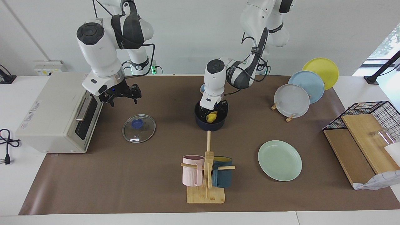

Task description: Transfer potato from pot to plate

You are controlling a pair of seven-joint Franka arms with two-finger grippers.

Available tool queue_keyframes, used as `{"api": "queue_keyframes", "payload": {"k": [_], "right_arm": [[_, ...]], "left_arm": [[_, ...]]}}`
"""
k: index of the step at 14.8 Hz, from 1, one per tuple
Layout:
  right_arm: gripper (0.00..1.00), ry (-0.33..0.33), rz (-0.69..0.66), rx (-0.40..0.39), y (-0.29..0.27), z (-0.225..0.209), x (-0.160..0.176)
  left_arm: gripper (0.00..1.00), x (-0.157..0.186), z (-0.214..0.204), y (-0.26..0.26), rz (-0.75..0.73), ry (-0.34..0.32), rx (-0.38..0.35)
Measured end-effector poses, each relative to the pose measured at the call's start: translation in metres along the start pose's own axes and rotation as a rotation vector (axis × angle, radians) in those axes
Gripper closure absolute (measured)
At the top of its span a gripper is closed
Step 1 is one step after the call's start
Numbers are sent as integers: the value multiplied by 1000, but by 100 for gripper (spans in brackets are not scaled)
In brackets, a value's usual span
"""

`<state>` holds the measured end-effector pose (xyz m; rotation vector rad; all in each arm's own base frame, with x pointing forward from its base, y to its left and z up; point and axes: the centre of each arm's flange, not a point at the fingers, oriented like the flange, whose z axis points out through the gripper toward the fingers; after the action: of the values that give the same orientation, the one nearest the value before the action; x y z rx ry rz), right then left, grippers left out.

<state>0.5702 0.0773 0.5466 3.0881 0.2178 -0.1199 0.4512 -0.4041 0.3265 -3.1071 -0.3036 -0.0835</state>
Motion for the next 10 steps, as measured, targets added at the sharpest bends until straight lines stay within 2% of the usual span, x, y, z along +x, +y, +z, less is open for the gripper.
{"api": "queue_keyframes", "payload": {"k": [3, 4, 5, 6, 8, 9, 10], "right_arm": [[0, 0, 13, 0, 3, -24, -12], [0, -4, 17, 0, 4, -29, -17], [0, -10, 21, 0, 6, -32, -20], [0, -13, 24, 1, 7, -34, -23], [0, -14, 31, 1, 11, -34, -23], [0, -20, 39, 2, 15, -33, -24], [0, -30, 49, 3, 21, -33, -25]], "left_arm": [[0, 0, 0, 0, 0, 1, -1], [5, 0, 0, 0, 0, 3, -3], [5, 0, 0, 0, 0, 3, -4], [11, 0, -1, 1, 0, 4, -5], [38, 1, -1, 1, 0, 6, -7], [44, 2, -3, 1, 0, 9, -10], [45, 3, -3, 1, -1, 10, -11]]}}
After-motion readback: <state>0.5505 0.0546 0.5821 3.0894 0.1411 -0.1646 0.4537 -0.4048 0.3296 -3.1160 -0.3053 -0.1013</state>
